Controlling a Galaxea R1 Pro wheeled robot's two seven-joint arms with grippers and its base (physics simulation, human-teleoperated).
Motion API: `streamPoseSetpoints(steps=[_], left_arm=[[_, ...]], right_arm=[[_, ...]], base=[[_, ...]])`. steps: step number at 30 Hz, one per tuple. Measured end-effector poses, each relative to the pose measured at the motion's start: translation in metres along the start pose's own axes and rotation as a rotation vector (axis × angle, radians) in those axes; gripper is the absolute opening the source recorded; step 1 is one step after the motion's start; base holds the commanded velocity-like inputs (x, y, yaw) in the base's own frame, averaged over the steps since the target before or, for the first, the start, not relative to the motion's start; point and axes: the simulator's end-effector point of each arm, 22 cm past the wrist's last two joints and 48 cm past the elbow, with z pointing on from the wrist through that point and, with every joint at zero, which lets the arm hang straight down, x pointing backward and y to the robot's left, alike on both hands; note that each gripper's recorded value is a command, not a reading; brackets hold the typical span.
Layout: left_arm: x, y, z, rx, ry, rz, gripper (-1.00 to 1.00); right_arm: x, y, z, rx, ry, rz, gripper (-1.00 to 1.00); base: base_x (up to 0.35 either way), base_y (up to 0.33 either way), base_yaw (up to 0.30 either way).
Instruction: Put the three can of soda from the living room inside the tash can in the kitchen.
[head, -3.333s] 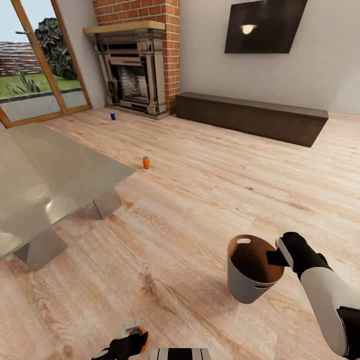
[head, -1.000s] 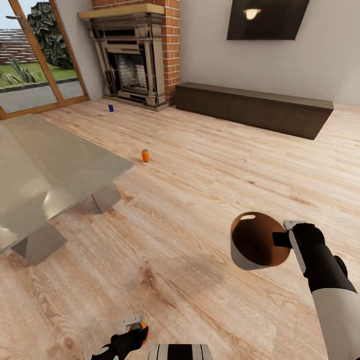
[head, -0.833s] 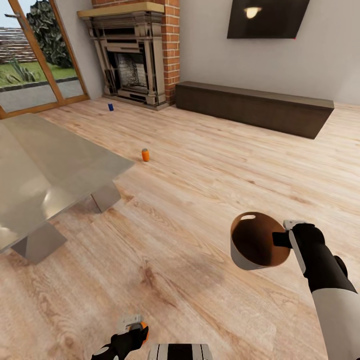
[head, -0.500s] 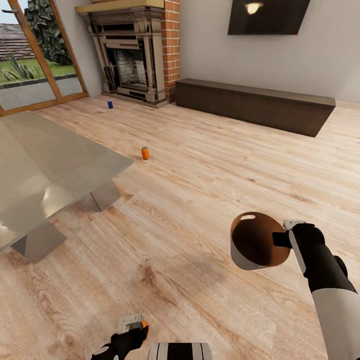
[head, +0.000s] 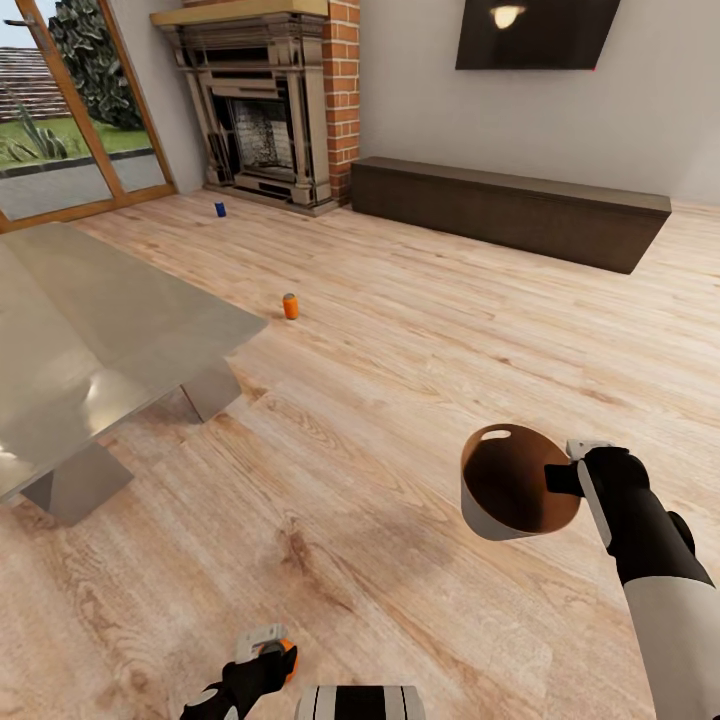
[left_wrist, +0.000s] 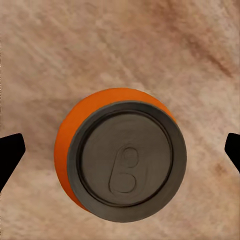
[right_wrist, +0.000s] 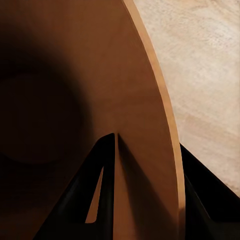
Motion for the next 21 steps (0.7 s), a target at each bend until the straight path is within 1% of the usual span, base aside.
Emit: streamPoseSetpoints(steps=[21], left_arm=[[0.0004, -0.0014, 0.0001, -0.001, 0.001, 0.003, 1.00]], right_arm=[[0.0002, -0.0002, 0.0001, 0.000, 0.001, 0.000, -1.00]], base=[[0.000, 0.000, 0.000]])
